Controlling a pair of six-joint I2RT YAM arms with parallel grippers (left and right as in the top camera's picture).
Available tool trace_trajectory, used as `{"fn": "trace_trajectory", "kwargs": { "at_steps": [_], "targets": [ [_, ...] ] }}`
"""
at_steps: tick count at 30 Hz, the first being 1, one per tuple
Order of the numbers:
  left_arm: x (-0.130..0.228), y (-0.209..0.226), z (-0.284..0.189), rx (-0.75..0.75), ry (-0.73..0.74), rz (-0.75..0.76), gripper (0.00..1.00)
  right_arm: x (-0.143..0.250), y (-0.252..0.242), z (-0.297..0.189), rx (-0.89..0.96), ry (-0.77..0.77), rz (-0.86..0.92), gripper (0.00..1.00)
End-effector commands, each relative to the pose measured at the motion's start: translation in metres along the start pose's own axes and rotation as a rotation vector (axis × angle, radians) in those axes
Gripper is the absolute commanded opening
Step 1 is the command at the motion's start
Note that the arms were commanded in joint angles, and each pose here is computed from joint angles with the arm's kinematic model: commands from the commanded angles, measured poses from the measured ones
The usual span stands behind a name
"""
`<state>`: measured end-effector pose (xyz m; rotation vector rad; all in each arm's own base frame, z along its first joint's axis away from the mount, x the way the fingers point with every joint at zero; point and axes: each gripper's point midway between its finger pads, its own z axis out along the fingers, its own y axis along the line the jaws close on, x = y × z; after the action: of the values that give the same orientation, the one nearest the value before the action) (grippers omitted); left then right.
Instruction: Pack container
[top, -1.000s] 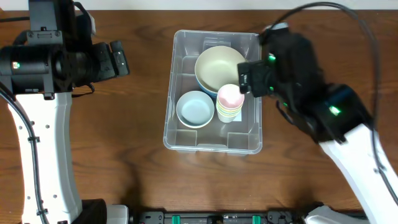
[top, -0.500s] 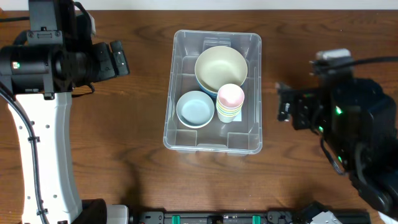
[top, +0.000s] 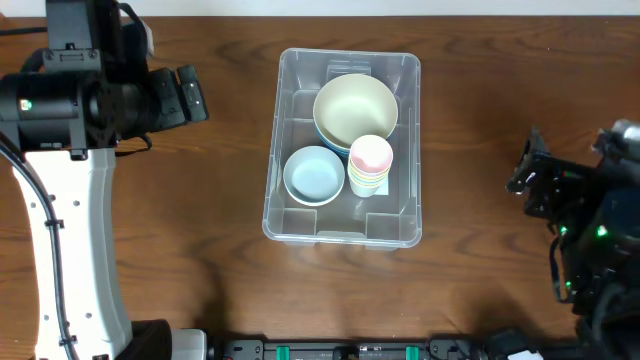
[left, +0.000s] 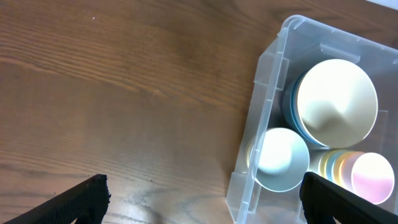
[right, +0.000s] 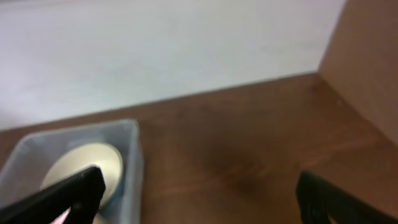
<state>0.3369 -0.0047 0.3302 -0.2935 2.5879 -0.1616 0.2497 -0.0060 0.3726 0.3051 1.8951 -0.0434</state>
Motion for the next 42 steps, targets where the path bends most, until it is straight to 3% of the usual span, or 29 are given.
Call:
{"fn": "trace_trajectory", "kwargs": {
  "at_steps": [1,11,16,24,34,42],
  "targets": [
    [0.0,0.003,0.0,-0.013,0.0,0.0,0.98,0.043,-0.013,0.017,0.003,0.013,0.004,0.99],
    [0.0,0.003,0.0,-0.013,0.0,0.0,0.98,0.15,-0.039,0.038,0.025,0.018,-0.011,0.99],
    [0.0,0.003,0.0,-0.013,0.0,0.0,0.98,0.186,-0.048,0.039,0.024,0.006,-0.005,0.99],
    [0.0,0.003,0.0,-0.013,0.0,0.0,0.98,0.214,-0.054,0.044,0.008,-0.027,0.02,0.99],
    [0.0,0.003,0.0,-0.013,0.0,0.0,0.98,0.249,-0.047,0.056,-0.04,0.051,0.006,0.99],
    [0.0,0.003,0.0,-0.013,0.0,0.0,0.98,0.25,-0.041,0.057,-0.072,0.054,0.011,0.99]
  ]
}}
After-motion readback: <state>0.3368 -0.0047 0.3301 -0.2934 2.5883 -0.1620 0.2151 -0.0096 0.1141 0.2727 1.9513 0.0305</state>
